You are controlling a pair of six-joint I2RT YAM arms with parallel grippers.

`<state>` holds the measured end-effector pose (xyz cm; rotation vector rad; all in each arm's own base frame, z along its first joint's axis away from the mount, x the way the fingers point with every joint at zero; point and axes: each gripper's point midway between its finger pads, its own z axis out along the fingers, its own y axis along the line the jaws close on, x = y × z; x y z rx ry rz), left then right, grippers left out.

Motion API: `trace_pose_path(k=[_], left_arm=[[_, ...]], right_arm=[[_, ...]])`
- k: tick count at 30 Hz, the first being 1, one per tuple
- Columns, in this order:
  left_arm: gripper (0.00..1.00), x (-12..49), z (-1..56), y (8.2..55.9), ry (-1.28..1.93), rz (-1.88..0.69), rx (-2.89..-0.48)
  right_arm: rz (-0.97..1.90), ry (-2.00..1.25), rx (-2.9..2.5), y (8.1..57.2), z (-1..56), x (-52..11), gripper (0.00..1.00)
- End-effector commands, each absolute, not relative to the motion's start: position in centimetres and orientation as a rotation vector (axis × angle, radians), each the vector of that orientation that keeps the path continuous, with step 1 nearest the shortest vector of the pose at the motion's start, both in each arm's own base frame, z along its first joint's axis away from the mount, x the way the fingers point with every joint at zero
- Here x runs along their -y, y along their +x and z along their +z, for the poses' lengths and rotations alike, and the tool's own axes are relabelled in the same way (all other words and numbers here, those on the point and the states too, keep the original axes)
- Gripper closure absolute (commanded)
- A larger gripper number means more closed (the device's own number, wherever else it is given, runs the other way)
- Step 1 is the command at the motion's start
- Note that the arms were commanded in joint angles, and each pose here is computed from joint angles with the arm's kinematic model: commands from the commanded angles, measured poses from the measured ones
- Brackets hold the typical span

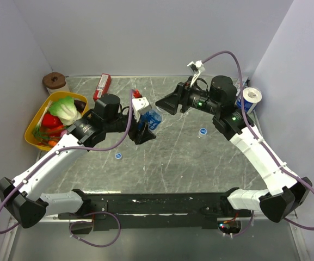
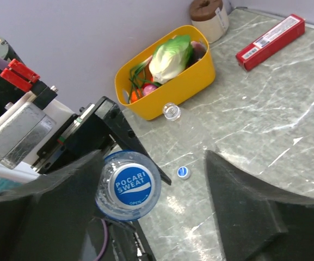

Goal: Unscrew the bottle caps

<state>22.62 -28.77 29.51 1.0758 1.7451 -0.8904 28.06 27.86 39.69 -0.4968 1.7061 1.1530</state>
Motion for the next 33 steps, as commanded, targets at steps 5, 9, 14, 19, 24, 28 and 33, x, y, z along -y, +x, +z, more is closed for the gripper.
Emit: trace_pose_path(k=[5,9,14,19,24,28,33], left_arm=[[0.6,28.7,30.4,23.2,1.061,-0.847,-1.718],[0.6,28.7,30.6,23.0,1.066,-0.862,-1.706],[0.6,29.1,31.6,21.7,1.103,-0.928,-1.651],[0.59,29.1,33.6,18.2,1.229,-1.097,-1.488],[0.58,27.9,36.0,15.0,1.332,-1.24,-1.325],[0.58,27.1,37.2,13.1,1.393,-1.331,-1.231],[0.59,26.1,38.0,10.6,1.492,-1.463,-1.134]], right_arm=[[1.2,-0.538,-1.65,27.2,42.0,-28.7,0.45],[1.21,-0.553,-1.657,27.0,41.7,-28.9,0.51],[1.215,-0.607,-1.629,26.5,41.5,-29.0,0.57],[1.27,-0.773,-1.517,24.4,41.9,-29.6,0.66],[1.333,-0.963,-1.395,21.9,41.9,-30.0,0.72],[1.378,-1.063,-1.316,20.4,42.1,-30.1,0.73],[1.407,-1.125,-1.289,19.6,41.8,-30.0,0.73]])
